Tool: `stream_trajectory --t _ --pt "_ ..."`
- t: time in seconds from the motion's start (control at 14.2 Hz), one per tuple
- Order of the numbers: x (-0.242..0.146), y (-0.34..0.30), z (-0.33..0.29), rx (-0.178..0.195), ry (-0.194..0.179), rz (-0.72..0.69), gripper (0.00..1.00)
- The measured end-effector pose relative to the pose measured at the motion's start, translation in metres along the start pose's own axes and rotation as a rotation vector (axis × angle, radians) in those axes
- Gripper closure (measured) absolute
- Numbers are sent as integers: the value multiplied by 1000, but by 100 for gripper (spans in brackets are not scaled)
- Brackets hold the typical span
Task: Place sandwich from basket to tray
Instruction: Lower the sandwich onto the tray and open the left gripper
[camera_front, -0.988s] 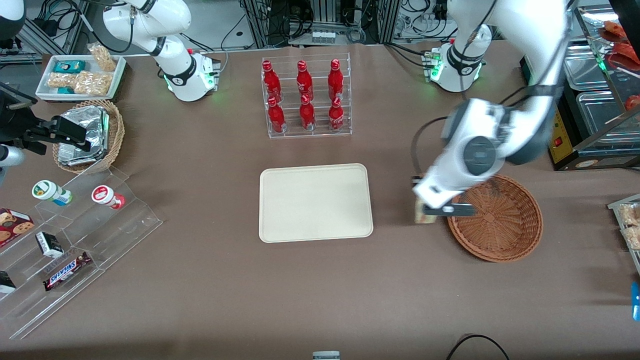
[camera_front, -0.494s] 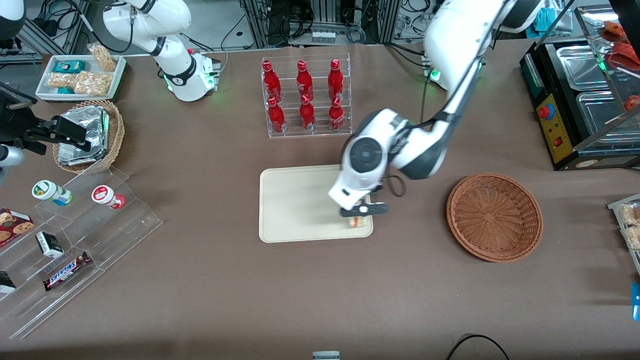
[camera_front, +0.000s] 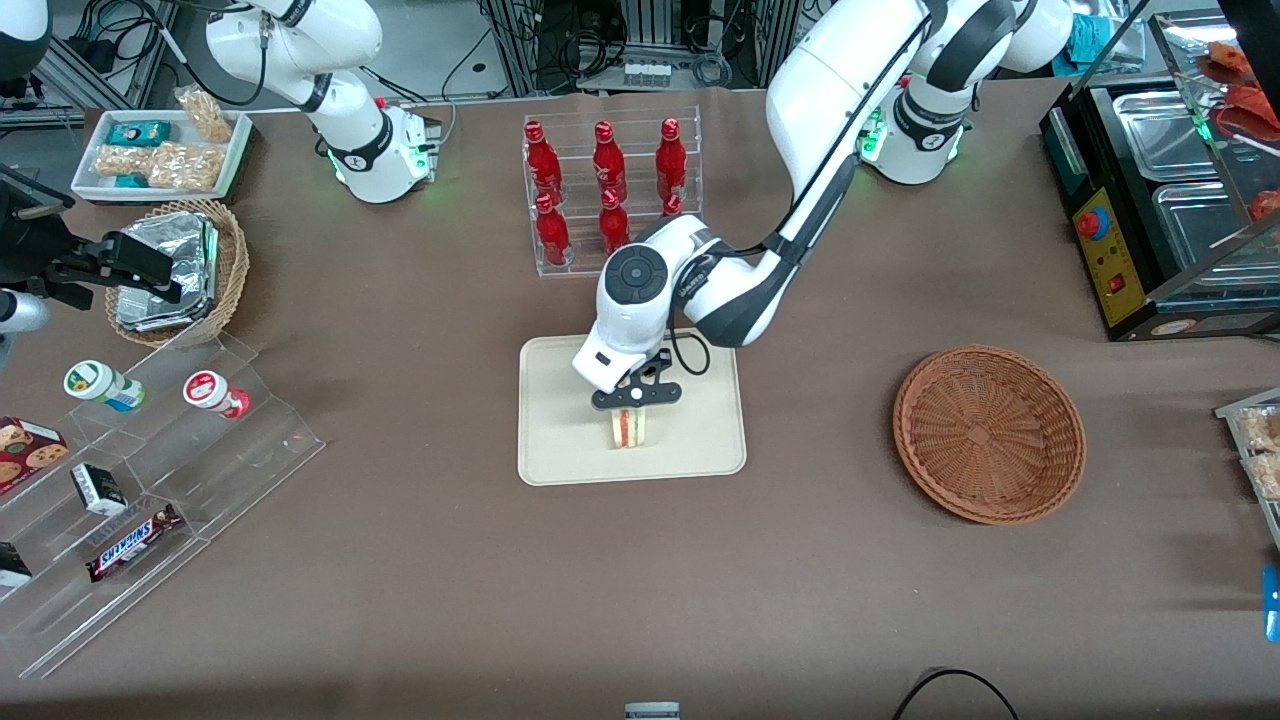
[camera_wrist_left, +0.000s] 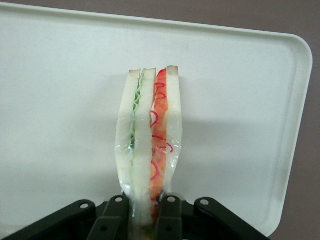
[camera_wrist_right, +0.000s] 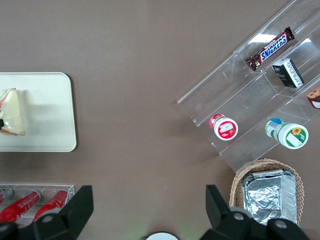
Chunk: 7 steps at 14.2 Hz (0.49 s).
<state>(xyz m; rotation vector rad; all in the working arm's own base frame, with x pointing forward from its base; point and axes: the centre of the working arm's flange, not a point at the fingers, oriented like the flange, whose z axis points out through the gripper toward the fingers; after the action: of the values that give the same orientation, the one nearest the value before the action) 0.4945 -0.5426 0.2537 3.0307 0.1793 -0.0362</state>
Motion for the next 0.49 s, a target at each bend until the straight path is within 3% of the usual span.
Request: stream_trajectory --t 0.28,0.35,0.49 --pt "-2 -1 10 11 -9 1 85" --pt "-3 -1 12 13 -11 2 81" --pt "-4 0 13 13 -11 3 61"
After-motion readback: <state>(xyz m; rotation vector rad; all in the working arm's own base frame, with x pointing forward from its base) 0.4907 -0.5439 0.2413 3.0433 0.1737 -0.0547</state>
